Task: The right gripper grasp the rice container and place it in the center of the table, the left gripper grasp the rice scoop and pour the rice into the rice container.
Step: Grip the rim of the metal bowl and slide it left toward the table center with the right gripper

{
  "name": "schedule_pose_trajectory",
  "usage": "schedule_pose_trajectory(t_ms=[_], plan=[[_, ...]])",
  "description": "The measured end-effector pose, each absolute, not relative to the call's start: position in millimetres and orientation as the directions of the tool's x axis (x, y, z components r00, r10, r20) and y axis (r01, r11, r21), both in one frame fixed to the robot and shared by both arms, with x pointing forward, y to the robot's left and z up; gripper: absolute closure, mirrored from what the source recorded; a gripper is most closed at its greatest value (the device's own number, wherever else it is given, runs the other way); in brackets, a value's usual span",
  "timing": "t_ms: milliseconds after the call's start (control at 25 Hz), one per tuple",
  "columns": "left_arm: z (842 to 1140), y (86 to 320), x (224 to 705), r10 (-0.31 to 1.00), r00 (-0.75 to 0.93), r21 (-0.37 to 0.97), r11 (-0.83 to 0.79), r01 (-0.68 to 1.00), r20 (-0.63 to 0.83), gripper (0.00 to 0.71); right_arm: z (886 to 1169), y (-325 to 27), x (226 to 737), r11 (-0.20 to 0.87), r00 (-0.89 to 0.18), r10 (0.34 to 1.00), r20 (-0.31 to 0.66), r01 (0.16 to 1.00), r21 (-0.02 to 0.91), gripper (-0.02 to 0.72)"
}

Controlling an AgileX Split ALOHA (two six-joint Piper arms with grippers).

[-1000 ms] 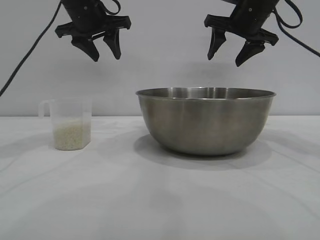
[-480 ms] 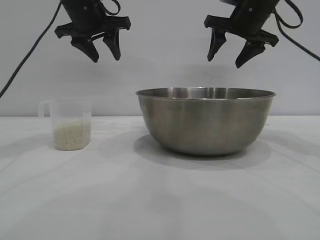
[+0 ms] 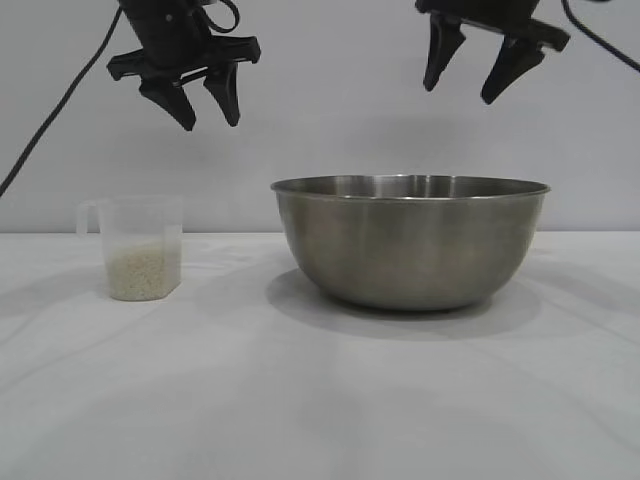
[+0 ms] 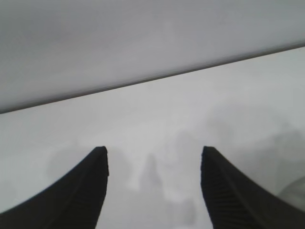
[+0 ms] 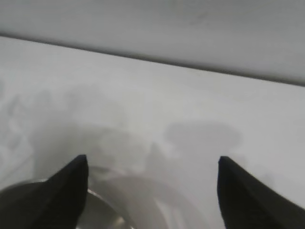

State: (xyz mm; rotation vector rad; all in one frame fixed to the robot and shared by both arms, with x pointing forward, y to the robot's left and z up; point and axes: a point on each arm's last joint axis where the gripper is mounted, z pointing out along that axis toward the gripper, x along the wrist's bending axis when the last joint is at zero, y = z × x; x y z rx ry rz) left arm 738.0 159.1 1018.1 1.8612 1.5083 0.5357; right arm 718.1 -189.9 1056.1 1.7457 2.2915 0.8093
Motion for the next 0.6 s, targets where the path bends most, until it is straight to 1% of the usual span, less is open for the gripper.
schedule_pose_trajectory(t_ms=[120,160,400,440,600], plan=[[1018.1,158.8,737.9,0.964,0.245,0.717,-0.098,0.69,-0.104,0.297,1052.9,-191.1,708.6,0.206,-0.31,0.927,0.212,0.892,0.403,0.23],[1018.1,158.6,737.8,0.964,0.244,0.717,-0.096,0.69,-0.106,0.297,1052.2,-191.3,707.1,0.206,-0.305,0.928,0.215,0.9,0.385,0.23],[1025.0,159.0,736.1,0.963,0.245,0.725,-0.092,0.682,-0.109,0.297,1050.7,-191.9,704.4,0.153,-0.246,0.939,0.238,0.923,0.352,0.23],[1025.0,158.9,736.1,0.963,0.245,0.725,-0.091,0.683,-0.11,0.297,1047.6,-192.4,701.6,0.151,-0.24,0.941,0.24,0.929,0.337,0.23],[1027.3,159.1,735.4,0.963,0.246,0.727,-0.091,0.681,-0.11,0.297,1025.0,-196.5,678.6,0.176,-0.229,0.943,0.243,0.959,0.221,0.23]])
